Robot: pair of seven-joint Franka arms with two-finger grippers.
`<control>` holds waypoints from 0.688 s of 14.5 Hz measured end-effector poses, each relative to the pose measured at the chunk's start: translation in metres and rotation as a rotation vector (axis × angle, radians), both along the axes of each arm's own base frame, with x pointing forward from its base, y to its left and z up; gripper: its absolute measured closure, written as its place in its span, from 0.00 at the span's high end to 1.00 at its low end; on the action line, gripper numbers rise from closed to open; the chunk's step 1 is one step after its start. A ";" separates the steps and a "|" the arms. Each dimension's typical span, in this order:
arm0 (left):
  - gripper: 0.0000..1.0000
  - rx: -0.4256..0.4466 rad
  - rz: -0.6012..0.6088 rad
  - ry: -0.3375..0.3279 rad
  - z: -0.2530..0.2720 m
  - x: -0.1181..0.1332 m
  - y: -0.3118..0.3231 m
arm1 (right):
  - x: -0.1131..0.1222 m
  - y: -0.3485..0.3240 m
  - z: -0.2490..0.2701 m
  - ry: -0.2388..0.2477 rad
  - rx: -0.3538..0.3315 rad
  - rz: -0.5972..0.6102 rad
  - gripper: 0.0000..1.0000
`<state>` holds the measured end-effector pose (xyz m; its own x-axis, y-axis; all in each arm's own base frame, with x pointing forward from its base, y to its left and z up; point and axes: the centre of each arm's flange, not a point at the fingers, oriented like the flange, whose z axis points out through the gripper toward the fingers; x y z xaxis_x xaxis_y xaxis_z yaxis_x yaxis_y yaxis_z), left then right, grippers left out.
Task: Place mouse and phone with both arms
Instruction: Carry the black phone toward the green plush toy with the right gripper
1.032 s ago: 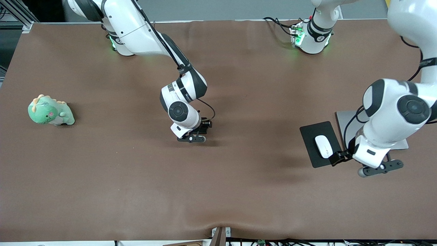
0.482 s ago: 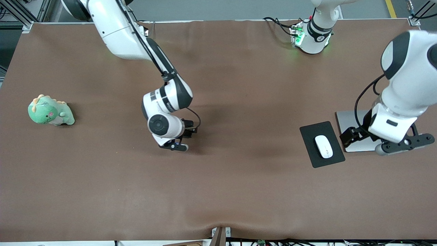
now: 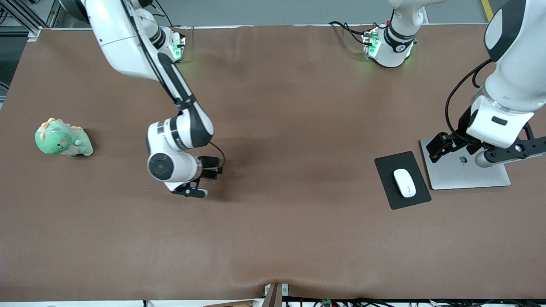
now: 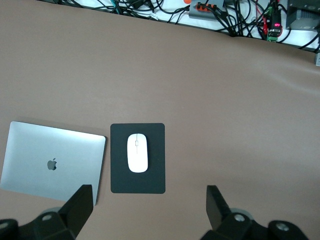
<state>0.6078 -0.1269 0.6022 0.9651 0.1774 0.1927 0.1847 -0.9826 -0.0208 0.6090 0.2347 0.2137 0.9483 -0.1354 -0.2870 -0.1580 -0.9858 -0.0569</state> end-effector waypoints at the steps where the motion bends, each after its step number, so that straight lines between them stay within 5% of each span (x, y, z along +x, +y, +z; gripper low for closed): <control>1: 1.00 -0.005 -0.011 -0.001 0.004 -0.002 0.000 | 0.001 -0.017 0.002 0.002 0.005 0.003 0.81; 10: 1.00 0.037 -0.148 0.054 0.027 -0.029 0.016 | -0.015 -0.149 0.001 0.033 -0.029 0.085 0.81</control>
<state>0.5786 -0.1112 0.6294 0.9893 0.0262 0.1432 0.0357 -0.9973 -0.0639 0.5942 0.0859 0.2146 0.9468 -0.0639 -0.3155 -0.0754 -0.9968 -0.0246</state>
